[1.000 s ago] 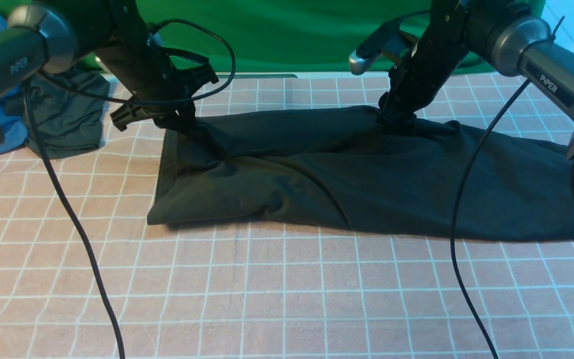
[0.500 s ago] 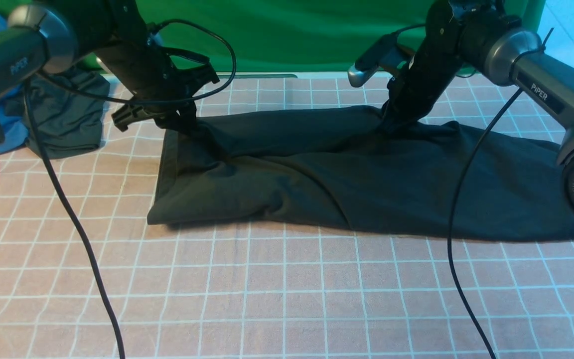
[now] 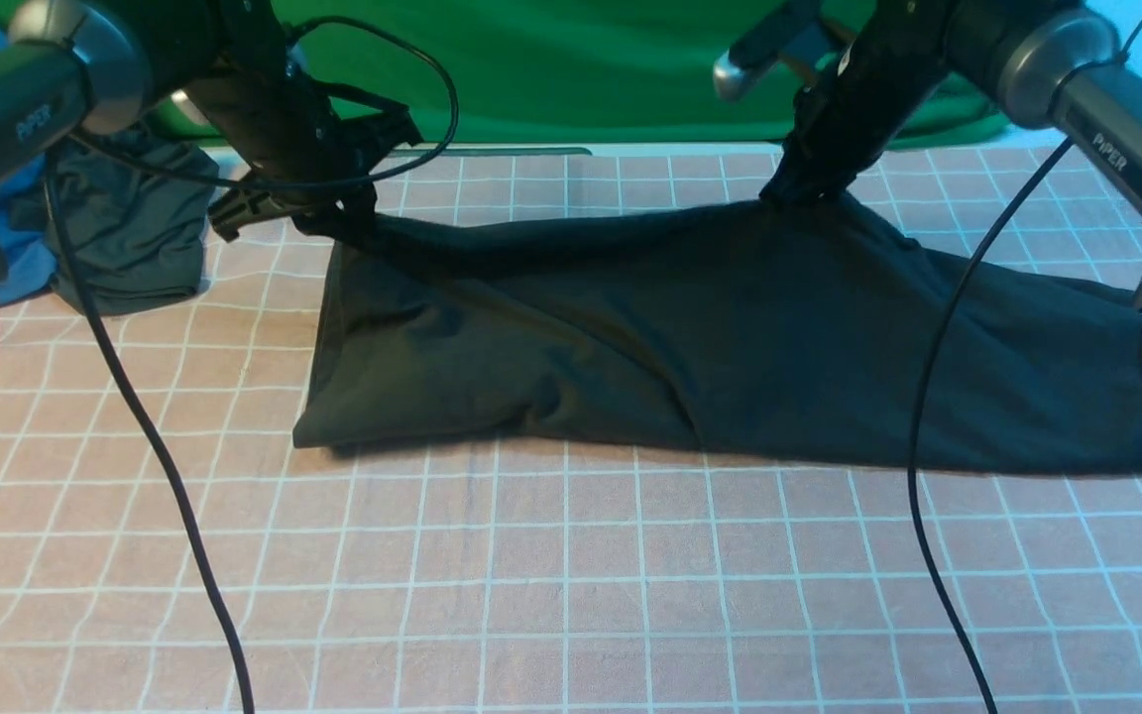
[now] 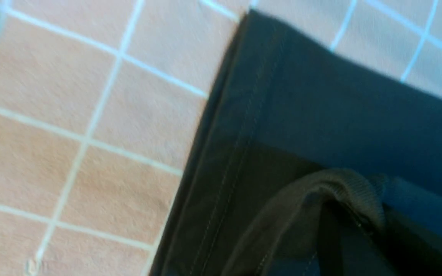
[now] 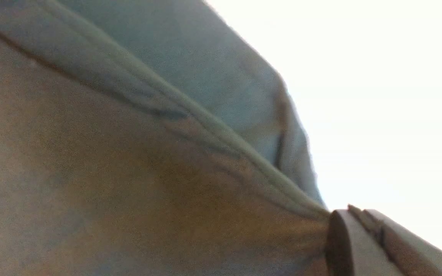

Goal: Fold a long-sleeved shirt over a pink coffee tablecloth.
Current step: 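Fold the black garment in half by bringing its near edge over to the far edge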

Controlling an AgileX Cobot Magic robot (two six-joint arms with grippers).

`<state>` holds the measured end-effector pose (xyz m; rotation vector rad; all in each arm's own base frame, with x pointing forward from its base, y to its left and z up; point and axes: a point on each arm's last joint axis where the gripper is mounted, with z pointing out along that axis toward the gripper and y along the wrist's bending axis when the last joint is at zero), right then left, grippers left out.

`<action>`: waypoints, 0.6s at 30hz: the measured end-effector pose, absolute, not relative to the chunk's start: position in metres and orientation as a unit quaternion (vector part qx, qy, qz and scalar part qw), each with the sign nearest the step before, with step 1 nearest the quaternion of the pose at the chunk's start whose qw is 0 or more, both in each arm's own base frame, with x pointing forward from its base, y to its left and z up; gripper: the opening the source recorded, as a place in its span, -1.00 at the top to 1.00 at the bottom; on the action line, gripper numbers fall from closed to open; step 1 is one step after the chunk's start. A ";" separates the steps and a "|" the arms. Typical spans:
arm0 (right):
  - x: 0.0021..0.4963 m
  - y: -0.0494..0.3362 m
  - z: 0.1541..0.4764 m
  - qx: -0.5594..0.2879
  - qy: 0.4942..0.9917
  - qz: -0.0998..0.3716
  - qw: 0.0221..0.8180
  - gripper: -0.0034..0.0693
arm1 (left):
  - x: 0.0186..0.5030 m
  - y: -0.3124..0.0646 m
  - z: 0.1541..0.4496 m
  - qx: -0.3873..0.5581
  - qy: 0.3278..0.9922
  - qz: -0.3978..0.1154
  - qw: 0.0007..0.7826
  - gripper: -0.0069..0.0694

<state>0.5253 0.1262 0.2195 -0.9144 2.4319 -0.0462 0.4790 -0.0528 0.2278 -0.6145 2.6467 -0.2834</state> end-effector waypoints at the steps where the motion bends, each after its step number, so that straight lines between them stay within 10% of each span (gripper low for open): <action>1: 0.526 0.124 0.220 -0.333 0.903 -0.017 0.271 0.79 | 0.481 -0.053 0.229 -0.221 0.946 -0.102 0.212 0.70; 18: 0.538 0.126 0.215 -0.309 0.895 -0.015 0.322 0.79 | 0.502 -0.029 0.223 -0.261 0.913 -0.113 0.293 0.70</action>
